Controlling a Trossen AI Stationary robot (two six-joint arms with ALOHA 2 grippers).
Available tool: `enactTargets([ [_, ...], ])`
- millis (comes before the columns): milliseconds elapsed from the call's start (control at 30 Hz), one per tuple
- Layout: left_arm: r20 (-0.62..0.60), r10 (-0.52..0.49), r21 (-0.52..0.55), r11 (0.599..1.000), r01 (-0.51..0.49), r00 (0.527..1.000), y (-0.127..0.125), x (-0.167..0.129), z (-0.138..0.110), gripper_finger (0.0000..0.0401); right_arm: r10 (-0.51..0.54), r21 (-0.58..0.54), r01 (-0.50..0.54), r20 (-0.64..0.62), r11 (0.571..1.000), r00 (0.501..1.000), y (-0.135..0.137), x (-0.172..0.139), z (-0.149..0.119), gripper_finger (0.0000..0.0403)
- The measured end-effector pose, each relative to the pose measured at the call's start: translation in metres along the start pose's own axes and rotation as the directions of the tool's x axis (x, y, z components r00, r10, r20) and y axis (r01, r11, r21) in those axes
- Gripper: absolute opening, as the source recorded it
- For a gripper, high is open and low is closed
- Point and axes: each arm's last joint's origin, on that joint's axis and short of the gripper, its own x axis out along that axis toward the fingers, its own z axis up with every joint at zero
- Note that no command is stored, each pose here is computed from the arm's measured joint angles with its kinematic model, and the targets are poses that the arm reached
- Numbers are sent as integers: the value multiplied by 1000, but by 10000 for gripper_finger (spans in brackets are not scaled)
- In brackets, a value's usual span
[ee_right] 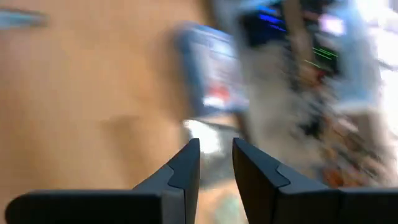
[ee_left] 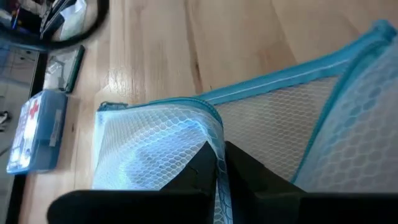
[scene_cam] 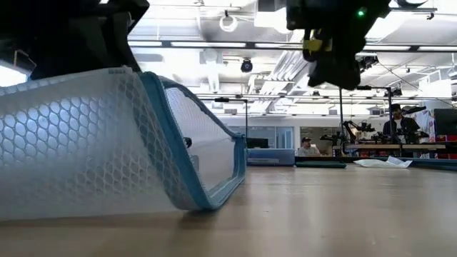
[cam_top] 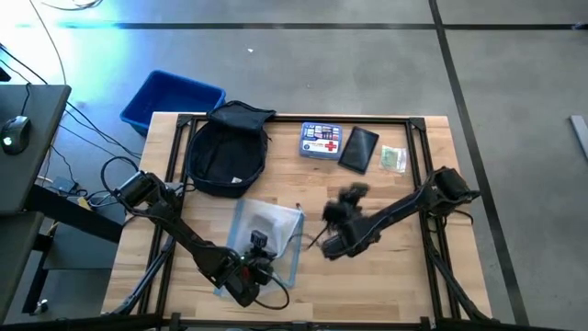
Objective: Unpack backpack
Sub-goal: Put the green headphones in the blue zipper bag
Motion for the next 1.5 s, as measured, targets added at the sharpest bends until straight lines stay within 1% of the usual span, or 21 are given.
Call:
enactTargets([
  [33,-1,2,-12,1000,-2,1000,1,1,0,0,-32,73,34,-24,997,999,-5,6,-1,78],
  [67,-1,3,-22,1000,-3,1000,2,2,0,0,-33,111,38,-47,993,998,-10,15,-1,78],
  [100,0,3,-29,1000,-3,1000,2,2,1,0,-6,111,15,-88,994,996,-16,26,-5,78],
  [167,-1,1,-44,999,-1,1000,2,2,1,0,87,129,-61,-210,990,974,-29,54,-12,78],
  [200,1,0,-48,999,0,1000,2,2,1,0,127,154,-87,-274,984,953,-36,69,-19,78],
  [233,2,-1,-48,999,1,1000,2,2,1,0,144,157,-93,-353,983,925,-43,85,-31,78],
  [300,7,-2,-53,999,2,1000,2,2,2,0,199,220,-104,-472,970,859,-58,111,-53,78],
  [433,5,1,-62,998,-1,1000,4,5,2,0,348,389,-125,-578,913,738,-83,149,-90,78],
  [533,10,4,-79,997,-3,1000,6,7,3,0,443,576,-65,-547,815,710,-97,170,-109,78],
  [567,14,1,-91,996,0,1000,6,7,4,0,464,615,-42,-546,788,698,-101,176,-114,78],
  [600,14,-4,-98,995,5,1000,7,7,4,0,469,633,-21,-551,774,690,-105,181,-120,78],
  [700,16,-13,-109,994,15,1000,7,8,5,0,501,701,37,-543,712,674,-114,196,-131,91],
  [767,14,-22,-112,993,23,1000,8,9,5,0,543,729,24,-530,684,652,-116,205,-136,112],
  [833,15,-21,-116,993,23,1000,9,10,5,0,582,772,-6,-474,635,661,-117,213,-135,142],
  [867,15,-23,-117,993,24,1000,9,10,5,0,590,785,-21,-447,619,672,-118,216,-134,160],
  [933,14,-31,-118,992,33,999,9,10,5,0,583,800,-17,-422,600,695,-121,222,-134,200],
  [1000,14,-33,-119,992,35,999,9,10,5,0,579,813,2,-416,582,701,-125,227,-136,239],
  [1100,16,-34,-121,992,35,999,9,10,5,0,607,837,29,-419,546,676,-130,231,-143,284],
  [1167,17,-34,-122,992,35,999,9,10,6,0,620,845,46,-428,533,658,-132,233,-147,304],
  [1300,17,-34,-122,992,36,999,9,10,6,0,620,848,100,-456,520,639,-135,235,-153,314],
  [1500,19,-34,-125,992,36,999,9,10,6,0,626,845,123,-476,520,618,-131,238,-154,287],
])
